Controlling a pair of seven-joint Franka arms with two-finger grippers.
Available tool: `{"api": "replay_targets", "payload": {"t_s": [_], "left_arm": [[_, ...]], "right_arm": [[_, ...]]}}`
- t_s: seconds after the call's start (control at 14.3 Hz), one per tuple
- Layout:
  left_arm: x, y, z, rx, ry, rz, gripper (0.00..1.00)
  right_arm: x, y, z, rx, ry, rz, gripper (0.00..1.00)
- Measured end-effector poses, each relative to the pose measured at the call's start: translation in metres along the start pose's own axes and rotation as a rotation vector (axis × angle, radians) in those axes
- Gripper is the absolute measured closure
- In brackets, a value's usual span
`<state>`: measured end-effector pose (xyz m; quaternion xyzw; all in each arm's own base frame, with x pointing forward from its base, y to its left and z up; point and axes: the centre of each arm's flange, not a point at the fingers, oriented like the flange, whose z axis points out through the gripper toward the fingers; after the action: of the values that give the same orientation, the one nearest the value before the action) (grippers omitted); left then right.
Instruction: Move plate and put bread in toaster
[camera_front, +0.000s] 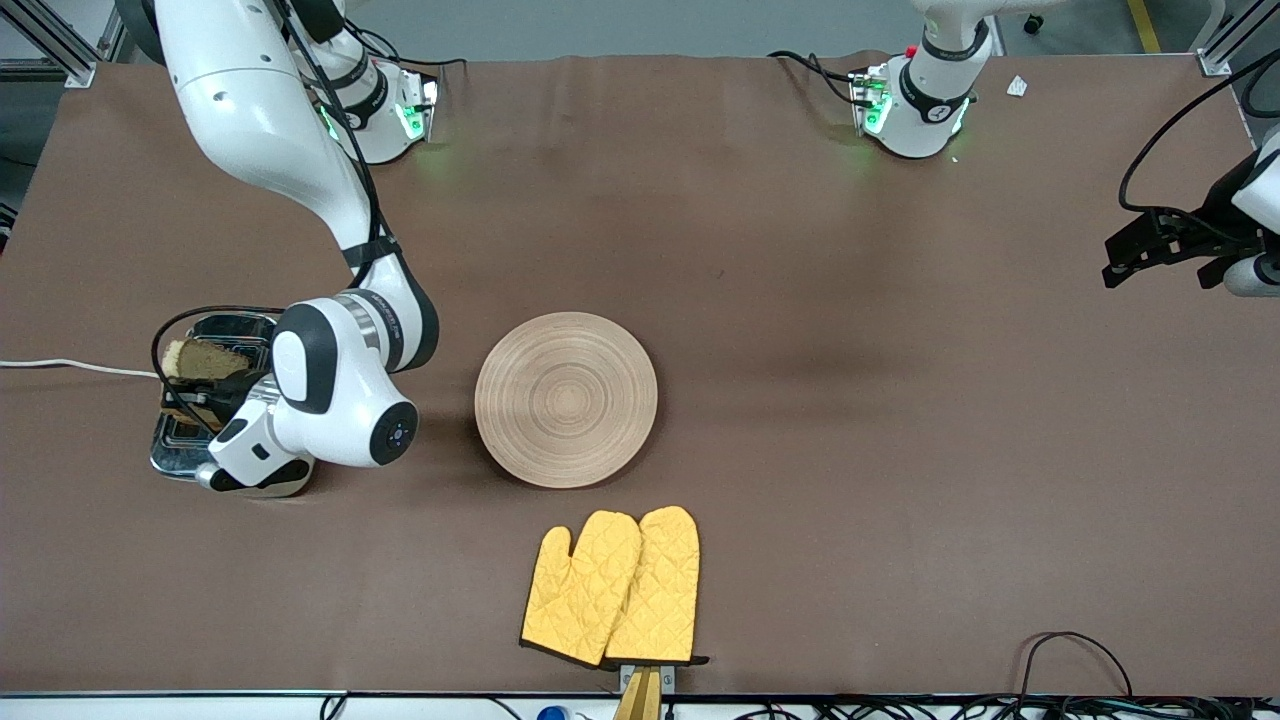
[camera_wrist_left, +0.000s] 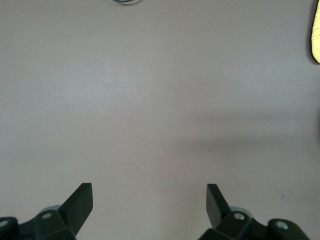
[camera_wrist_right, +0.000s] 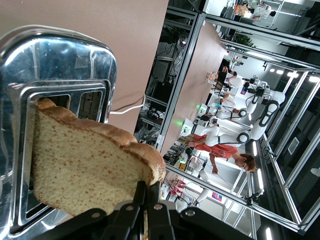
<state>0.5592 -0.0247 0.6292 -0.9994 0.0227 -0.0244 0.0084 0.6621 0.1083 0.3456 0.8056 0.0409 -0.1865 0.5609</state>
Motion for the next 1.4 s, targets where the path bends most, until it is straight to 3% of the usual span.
{"api": "replay_targets", "payload": {"t_s": [0.28,0.63,0.7,0.84,0.91,0.98,1.12,1.19,1.26,1.4], "left_arm": [[0.0,0.0,0.0,0.0,0.0,0.0,0.0],[0.0,0.0,0.0,0.0,0.0,0.0,0.0],[0.0,0.0,0.0,0.0,0.0,0.0,0.0],[0.0,0.0,0.0,0.0,0.0,0.0,0.0],[0.0,0.0,0.0,0.0,0.0,0.0,0.0],[0.0,0.0,0.0,0.0,0.0,0.0,0.0],[0.0,0.0,0.0,0.0,0.0,0.0,0.0],[0.0,0.0,0.0,0.0,0.0,0.0,0.0],[0.0,0.0,0.0,0.0,0.0,0.0,0.0],[0.0,0.0,0.0,0.0,0.0,-0.009,0.0]], "right_arm": [[0.0,-0.003,-0.001,0.003,0.001,0.052,0.86],[-0.001,-0.006,-0.003,0.014,0.002,0.069,0.37],[-0.001,-0.006,-0.004,0.015,0.002,0.069,0.36],[-0.001,-0.007,-0.004,0.023,0.0,0.068,0.22],[-0.002,-0.008,-0.005,0.041,-0.003,0.066,0.22],[-0.003,-0.008,-0.007,0.063,-0.005,0.066,0.15],[-0.005,-0.002,-0.016,0.137,-0.005,0.073,0.0],[-0.007,0.004,-0.023,0.194,-0.004,0.08,0.0],[-0.01,0.013,-0.03,0.278,-0.005,0.089,0.0],[-0.018,0.051,-0.04,0.517,0.001,0.13,0.0]]}}
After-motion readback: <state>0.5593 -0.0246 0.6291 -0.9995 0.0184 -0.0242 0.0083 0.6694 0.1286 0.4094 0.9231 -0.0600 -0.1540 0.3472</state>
